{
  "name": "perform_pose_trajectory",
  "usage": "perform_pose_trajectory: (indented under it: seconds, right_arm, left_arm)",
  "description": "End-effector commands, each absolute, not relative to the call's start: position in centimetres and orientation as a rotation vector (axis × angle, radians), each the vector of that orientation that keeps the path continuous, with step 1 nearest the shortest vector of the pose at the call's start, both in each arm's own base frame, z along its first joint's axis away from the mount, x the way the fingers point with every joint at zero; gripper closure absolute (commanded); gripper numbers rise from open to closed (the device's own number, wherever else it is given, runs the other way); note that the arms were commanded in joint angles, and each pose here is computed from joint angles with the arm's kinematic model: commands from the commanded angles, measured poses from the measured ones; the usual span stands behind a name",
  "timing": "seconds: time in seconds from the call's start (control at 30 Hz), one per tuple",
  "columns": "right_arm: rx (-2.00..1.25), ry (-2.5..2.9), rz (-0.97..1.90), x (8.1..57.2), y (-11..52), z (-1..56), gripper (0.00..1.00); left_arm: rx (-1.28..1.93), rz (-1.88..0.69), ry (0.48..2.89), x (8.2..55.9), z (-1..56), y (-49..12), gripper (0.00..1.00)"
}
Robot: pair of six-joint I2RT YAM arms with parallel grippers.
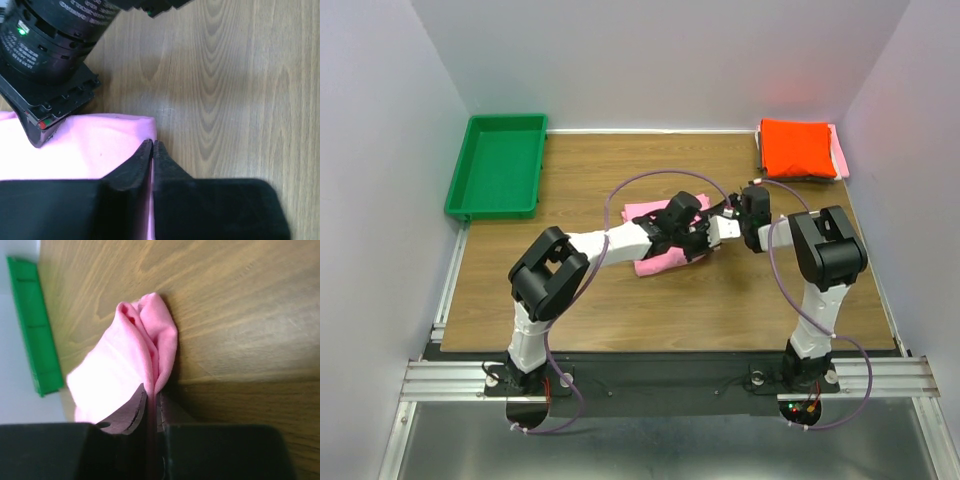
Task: Fold and stack the t-shirts
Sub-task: Neatly place the folded tshirt to the corner
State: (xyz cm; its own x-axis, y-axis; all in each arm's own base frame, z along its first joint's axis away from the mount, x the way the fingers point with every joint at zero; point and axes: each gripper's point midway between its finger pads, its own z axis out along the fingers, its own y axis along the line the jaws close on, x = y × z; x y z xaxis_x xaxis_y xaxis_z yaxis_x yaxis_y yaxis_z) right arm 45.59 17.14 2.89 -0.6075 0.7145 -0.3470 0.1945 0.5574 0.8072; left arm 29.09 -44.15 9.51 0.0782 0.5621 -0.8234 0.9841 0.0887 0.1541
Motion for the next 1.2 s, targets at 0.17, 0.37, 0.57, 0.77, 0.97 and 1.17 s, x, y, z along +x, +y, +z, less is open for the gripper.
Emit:
perform_pose_trajectory:
  seconds: [0.17,0.37,0.57,0.77,0.97,1.17]
  right_arm:
    - [0.169,2.189,0.556,48.7,14.5,6.9,0.99]
    - [-0.075,2.128,0.289,52.9,10.9,10.3,1.00]
    - [-0.126,2.046,0.161,57.9,7.4,13.2,0.99]
    - [-0.221,1.955,0.007,62.5,5.3,16.8,0.99]
    - [-0.221,1.889,-0.099,65.2,3.3,20.1,0.99]
    - [-0.228,1.820,-0.158,66.7,2.6,23.2,0.99]
  left_arm:
    - [1.368,-0.813,1.674,30.6,17.6,-39.4,0.67]
    - [1.338,-0.744,1.772,31.1,18.1,-33.8,0.19]
    - [1.287,-0.727,1.795,30.4,18.8,-31.9,0.01]
    - [1.227,-0.733,1.821,29.9,19.4,-31.1,0.01]
    - [1.200,-0.771,1.842,29.1,19.4,-30.8,0.01]
    - [1.193,-0.769,1.836,28.9,19.8,-30.6,0.01]
